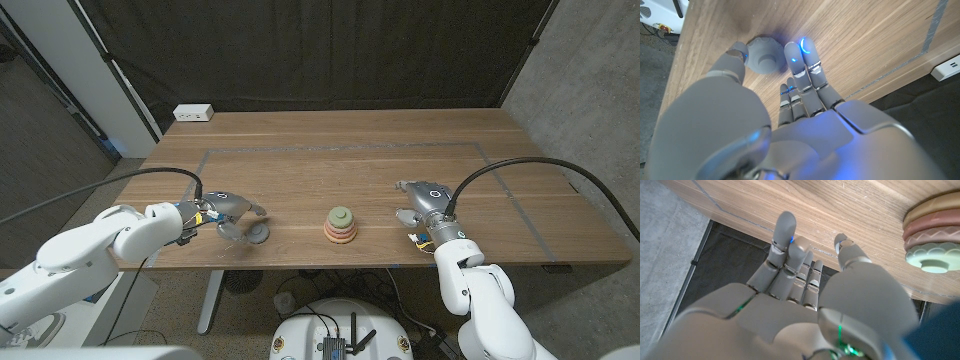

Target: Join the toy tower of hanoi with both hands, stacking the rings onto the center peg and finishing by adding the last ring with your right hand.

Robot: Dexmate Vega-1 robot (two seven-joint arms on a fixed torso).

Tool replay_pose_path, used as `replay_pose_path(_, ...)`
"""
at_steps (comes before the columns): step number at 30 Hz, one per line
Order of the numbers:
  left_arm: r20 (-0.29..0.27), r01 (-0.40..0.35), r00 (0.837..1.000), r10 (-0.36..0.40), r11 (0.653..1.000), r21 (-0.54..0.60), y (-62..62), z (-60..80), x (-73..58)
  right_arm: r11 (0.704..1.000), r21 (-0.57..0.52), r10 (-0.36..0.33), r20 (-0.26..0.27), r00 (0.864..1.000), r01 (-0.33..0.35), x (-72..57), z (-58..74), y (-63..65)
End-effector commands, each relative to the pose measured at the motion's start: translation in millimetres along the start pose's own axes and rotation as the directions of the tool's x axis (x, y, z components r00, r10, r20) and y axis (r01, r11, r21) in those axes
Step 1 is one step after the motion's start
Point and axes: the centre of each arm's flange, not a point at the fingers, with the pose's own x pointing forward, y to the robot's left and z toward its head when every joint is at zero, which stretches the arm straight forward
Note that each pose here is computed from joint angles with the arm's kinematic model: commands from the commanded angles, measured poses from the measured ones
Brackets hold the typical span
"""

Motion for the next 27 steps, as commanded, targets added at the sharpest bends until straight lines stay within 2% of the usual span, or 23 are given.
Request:
replay_pose_path(1,-0.009,-0.027,1.000,0.027,1.000,0.006,-4.6,-2.3,5.3,1.000,-0.003,0.002,-0.001,1.000,-0.002,1.8,-0.2,0.4)
replay_pose_path(18,0.013,-0.039,0.999,0.039,0.999,-0.025,-18.5,4.7,10.7,1.000,-0.006,0.009,0.003,1.000,-0.009,3.5,-0.1,1.2)
replay_pose_path(23,0.007,-0.073,0.997,0.073,0.997,-0.014,-21.3,5.7,10.6,1.000,-0.006,0.009,0.006,1.000,-0.009,4.1,0.1,1.1)
replay_pose_path(27,0.002,-0.069,0.998,0.069,0.997,-0.018,-24.9,4.5,11.1,1.000,-0.006,0.012,0.004,1.000,-0.012,4.4,0.0,1.1)
